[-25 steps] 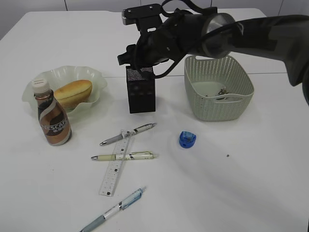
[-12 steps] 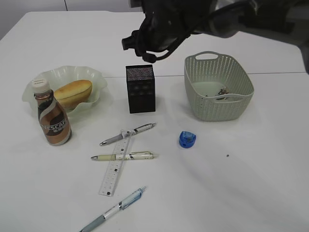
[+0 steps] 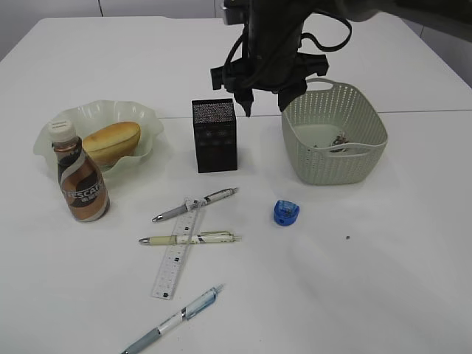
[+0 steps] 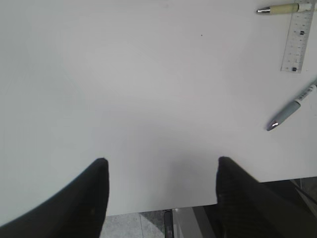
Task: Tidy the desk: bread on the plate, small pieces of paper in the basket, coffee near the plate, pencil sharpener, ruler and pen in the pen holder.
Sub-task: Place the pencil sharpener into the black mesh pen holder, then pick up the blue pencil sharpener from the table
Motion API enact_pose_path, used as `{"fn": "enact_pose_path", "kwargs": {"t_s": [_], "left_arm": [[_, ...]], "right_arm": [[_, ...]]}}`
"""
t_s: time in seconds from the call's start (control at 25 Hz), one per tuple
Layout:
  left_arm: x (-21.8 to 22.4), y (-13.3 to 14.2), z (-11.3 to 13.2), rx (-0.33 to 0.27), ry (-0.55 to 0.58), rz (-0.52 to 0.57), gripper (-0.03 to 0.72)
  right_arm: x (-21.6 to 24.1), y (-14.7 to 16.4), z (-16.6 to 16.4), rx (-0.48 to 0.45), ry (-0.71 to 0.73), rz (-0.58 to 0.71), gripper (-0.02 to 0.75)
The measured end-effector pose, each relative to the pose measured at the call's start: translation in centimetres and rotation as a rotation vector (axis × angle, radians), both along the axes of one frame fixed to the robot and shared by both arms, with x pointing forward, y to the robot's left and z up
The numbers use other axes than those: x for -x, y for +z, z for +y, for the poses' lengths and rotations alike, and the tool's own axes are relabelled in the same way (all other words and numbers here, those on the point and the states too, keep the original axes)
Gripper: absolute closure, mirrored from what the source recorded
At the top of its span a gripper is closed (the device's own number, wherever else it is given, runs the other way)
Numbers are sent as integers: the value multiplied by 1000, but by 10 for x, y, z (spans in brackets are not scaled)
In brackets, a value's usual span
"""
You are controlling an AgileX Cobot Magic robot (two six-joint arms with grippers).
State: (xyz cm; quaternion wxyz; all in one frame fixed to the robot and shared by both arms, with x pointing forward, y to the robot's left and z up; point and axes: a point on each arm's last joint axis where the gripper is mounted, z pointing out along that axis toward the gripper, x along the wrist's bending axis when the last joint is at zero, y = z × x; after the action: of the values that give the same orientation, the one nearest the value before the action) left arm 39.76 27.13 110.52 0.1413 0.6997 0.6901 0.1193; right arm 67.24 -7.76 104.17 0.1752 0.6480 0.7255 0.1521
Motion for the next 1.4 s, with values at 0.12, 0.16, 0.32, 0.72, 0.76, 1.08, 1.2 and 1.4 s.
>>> {"fn": "enact_pose_path", "kwargs": {"t_s": [0.12,0.16,0.32,0.72,0.76,1.08,1.2,1.4], "left_arm": [[0,0,0,0,0,0,191],[0,0,0,0,0,0,191],[0,0,0,0,0,0,191],[0,0,1,-13,-12,-2,191],[0,0,1,-13,-12,-2,191],[0,0,0,-7,-14,-1,191],[0,0,-1,7,-15,2,192],[0,0,-2,18,-15,4,192]], "right_arm": [[5,-2,1,-1,13,63,326],[6,-3,1,3,24,69,327],[9,-1,4,-30,68,97,330],[34,26,8,-176,134,148,331],[39,29,5,-176,133,153,331],[85,38,-20,-167,83,227,331],[97,31,-26,-165,62,271,331],[99,11,-33,-92,0,307,331]]}}
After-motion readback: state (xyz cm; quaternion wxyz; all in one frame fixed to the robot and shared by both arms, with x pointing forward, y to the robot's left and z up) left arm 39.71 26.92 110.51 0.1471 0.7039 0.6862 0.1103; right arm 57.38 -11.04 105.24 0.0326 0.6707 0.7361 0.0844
